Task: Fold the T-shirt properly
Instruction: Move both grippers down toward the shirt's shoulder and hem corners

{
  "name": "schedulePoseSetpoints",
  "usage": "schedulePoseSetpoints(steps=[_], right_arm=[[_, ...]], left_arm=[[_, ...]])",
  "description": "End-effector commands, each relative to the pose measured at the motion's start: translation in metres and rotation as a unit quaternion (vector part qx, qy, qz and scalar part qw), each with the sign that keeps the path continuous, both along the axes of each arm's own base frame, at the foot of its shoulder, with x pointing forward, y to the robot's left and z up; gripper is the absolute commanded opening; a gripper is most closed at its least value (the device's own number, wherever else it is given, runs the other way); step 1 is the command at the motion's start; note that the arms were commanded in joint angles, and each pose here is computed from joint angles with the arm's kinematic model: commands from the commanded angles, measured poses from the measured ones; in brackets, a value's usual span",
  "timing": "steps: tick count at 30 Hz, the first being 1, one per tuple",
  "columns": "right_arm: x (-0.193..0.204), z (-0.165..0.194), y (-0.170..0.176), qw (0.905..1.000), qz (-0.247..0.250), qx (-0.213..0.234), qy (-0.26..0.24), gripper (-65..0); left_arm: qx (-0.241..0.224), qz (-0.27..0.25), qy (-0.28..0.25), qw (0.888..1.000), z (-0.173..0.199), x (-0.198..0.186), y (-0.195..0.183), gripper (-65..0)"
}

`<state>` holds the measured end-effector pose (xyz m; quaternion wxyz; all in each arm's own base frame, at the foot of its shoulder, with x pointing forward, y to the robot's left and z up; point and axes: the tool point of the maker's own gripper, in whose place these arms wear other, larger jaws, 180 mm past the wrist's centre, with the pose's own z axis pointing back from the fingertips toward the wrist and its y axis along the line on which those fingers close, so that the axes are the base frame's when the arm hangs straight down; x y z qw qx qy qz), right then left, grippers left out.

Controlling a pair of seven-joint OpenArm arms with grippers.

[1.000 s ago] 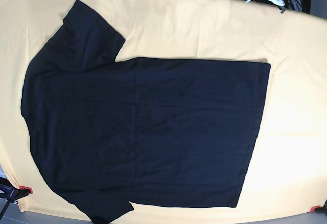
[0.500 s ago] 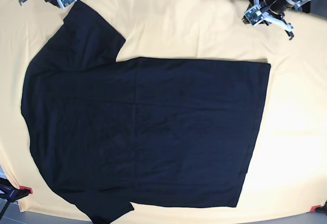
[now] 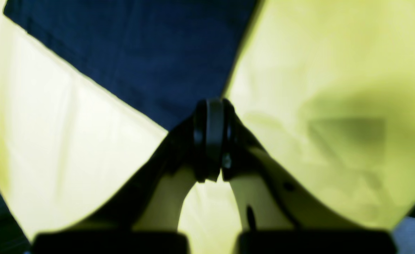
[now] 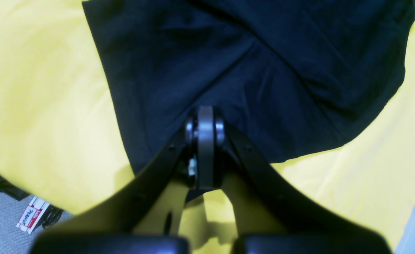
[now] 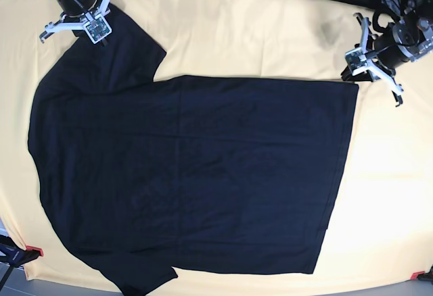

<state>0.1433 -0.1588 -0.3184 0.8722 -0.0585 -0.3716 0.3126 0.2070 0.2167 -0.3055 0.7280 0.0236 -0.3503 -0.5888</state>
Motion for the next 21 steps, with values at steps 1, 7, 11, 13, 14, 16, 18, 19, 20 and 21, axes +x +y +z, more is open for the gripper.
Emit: schedulePoseSetpoints(steps=[1,7,11,13,14,16,18,19,20,21], right_arm=[[0.002,0.006,0.002,0.9999,0.005,0.005,-0.013,-65.0],[0.001,0.006,0.007,0.9997,0.014,0.016,-0.009,-65.0],[0.001,0.006,0.008,0.9997,0.016,0.016,-0.009,-65.0],[0.0,0.006,0.008,0.9997,0.016,0.016,-0.009,-65.0],[0.0,0.006,0.008,0.9997,0.016,0.016,-0.009,-65.0],[0.001,0.006,0.008,0.9997,0.016,0.016,-0.009,-65.0],[0.001,0.006,0.008,0.9997,0.016,0.016,-0.009,-65.0],[0.0,0.006,0.008,0.9997,0.016,0.016,-0.009,-65.0],[0.001,0.006,0.008,0.9997,0.016,0.016,-0.009,-65.0],[0.0,0.006,0.008,0.9997,0.016,0.016,-0.009,-65.0]], left_arm=[[-0.003,-0.02,-0.001,1.0,0.005,0.004,0.001,-65.0],[-0.02,-0.055,0.046,0.997,0.0,0.005,0.014,-35.0],[-0.001,-0.057,0.04,0.998,0.003,0.015,0.024,-30.9],[0.021,-0.068,0.04,0.997,0.0,0.018,0.029,-30.9],[0.033,-0.075,0.038,0.996,-0.002,0.021,0.031,-30.9],[0.048,-0.083,0.027,0.995,-0.007,0.027,0.033,-30.9],[0.064,-0.092,0.02,0.994,-0.014,0.032,0.033,-30.9],[0.071,-0.096,0.018,0.993,-0.018,0.034,0.033,-30.9],[0.074,-0.101,0.02,0.992,-0.021,0.036,0.032,-30.9],[0.074,-0.104,0.021,0.992,-0.023,0.037,0.03,-30.9]])
